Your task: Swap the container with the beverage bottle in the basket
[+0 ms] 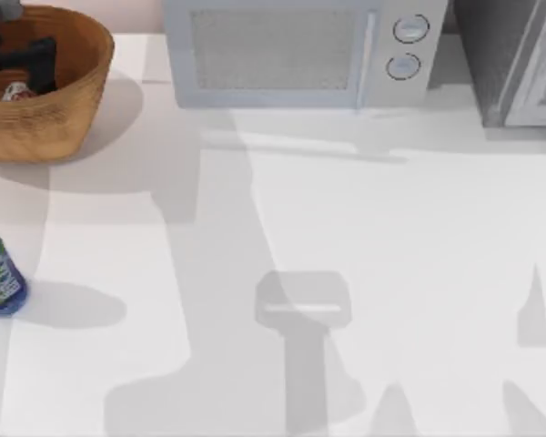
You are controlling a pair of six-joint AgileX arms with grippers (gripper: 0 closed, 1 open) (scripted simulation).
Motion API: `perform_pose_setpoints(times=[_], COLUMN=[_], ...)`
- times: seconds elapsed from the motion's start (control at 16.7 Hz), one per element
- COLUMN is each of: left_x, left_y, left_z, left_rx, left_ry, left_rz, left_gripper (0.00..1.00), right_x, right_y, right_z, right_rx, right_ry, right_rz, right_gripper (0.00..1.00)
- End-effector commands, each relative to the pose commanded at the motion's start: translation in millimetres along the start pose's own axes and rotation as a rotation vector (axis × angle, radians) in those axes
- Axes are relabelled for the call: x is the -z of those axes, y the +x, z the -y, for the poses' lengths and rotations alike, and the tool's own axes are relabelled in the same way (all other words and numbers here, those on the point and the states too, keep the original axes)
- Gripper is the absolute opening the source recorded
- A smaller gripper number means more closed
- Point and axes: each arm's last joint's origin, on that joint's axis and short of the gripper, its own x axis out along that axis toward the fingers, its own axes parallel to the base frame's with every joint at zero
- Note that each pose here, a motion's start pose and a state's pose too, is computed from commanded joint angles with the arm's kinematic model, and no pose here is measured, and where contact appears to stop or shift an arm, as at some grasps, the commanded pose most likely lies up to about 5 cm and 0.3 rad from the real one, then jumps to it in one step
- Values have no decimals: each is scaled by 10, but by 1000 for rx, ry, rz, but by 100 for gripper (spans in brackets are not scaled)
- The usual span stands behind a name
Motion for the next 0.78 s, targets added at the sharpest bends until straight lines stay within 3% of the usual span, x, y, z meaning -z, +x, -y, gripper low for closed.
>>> perform_pose_setpoints(times=[0.66, 0.78], left_x=[0, 0], left_y=[0, 0], left_z=[0, 0], left_rx=[0, 0], left_ry=[0, 0], left_rz=[0, 0], left_gripper=[2, 0], right_x=[0, 0], right_y=[0, 0], right_z=[0, 0], right_rx=[0, 0], right_ry=[0, 0], right_rz=[0, 0], right_gripper=[100, 100])
